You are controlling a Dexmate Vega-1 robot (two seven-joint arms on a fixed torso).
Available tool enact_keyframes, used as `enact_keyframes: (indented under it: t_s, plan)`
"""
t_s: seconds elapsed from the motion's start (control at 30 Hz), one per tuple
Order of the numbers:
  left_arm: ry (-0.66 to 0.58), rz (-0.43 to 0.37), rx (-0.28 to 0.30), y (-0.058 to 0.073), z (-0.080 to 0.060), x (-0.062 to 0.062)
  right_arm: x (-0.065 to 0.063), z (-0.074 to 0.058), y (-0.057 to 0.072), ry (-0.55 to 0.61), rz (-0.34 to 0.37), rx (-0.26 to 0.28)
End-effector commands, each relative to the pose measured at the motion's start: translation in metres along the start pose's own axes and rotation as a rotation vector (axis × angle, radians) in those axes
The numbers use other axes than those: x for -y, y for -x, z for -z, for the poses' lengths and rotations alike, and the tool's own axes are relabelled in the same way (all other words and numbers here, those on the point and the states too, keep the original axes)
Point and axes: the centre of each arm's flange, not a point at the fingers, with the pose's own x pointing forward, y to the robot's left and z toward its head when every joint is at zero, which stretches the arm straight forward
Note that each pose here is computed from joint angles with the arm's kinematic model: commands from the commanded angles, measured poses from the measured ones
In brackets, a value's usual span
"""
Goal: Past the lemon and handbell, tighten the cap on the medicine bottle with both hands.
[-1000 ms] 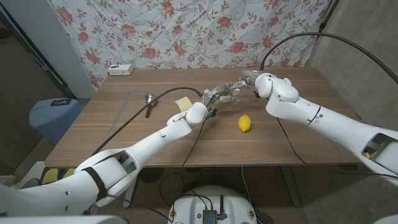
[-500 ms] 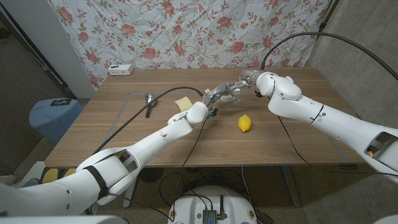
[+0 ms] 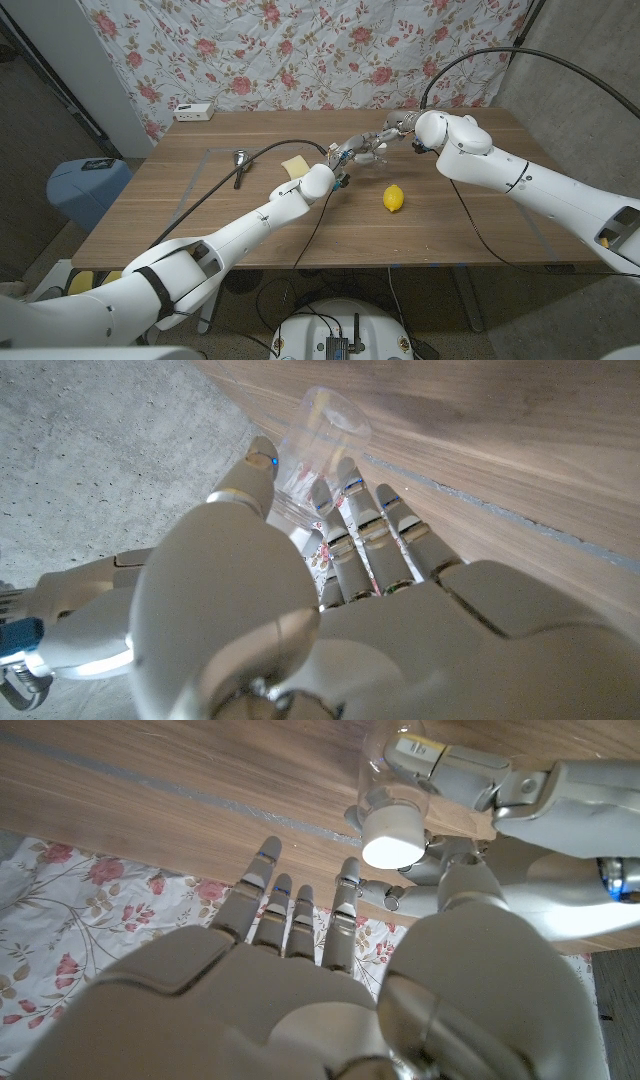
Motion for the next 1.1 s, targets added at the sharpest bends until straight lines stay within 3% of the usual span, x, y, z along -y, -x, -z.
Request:
enact_keyframes:
  t_s: [0.03,0.5,1.1]
  plan:
    - [-0.003,-0.004,-0.006,0.0029,0.0014,-0.0004,0.0106,0.0017,0.0039,0.023,-0.047,0.0]
    - [-0.003,-0.006,-0.007,0.0046,0.0021,-0.0016,0.0128,-0.0002,0.0035,0.062,-0.094,-0.014]
    - [-0.005,0.001,0.002,0.0025,0.0008,-0.0017,0.0044,-0.0024,0.0024,0.067,-0.053,-0.008]
